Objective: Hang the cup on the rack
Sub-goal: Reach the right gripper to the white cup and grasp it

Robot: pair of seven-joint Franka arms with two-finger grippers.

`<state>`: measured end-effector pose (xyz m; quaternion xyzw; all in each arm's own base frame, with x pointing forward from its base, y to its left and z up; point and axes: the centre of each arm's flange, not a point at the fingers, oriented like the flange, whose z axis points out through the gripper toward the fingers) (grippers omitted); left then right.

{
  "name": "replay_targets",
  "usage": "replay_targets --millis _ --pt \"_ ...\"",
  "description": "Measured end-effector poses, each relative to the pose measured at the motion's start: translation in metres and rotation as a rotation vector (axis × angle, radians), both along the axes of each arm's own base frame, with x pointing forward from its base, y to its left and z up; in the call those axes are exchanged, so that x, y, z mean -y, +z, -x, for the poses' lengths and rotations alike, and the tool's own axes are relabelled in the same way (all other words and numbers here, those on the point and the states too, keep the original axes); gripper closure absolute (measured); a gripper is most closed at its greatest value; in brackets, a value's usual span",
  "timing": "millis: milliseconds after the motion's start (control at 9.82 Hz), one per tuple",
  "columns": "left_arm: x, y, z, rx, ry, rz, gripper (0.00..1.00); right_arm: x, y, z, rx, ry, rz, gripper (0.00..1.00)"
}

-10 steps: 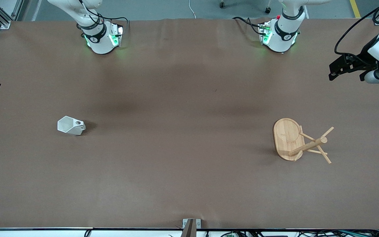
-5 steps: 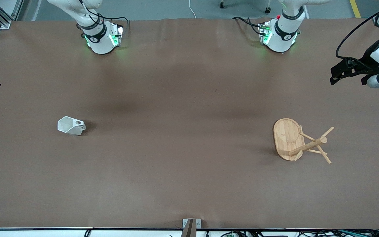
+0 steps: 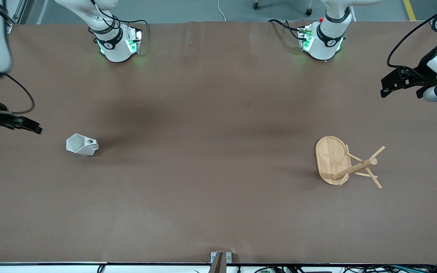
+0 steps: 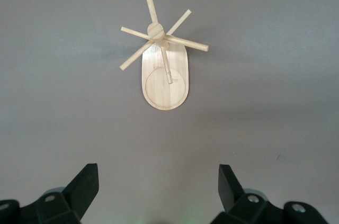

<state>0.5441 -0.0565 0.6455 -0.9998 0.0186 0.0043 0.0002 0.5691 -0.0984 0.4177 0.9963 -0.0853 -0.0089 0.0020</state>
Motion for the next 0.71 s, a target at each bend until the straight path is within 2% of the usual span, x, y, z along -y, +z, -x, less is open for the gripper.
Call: replay_targets --millis 305,611,713 --pt "0.0 0.0 0.0 0.0 0.001 0.0 0.0 0.005 -0.12 0.016 0.028 0.007 0.009 0.0" --pt "-0.001 0.0 0.0 0.0 0.002 0.0 0.0 0.015 -0.166 0.021 0.028 0.016 0.012 0.01" --pt "-0.001 0.0 0.0 0.0 0.002 0.0 0.0 0.019 -0.17 0.023 0.022 0.019 0.011 0.06"
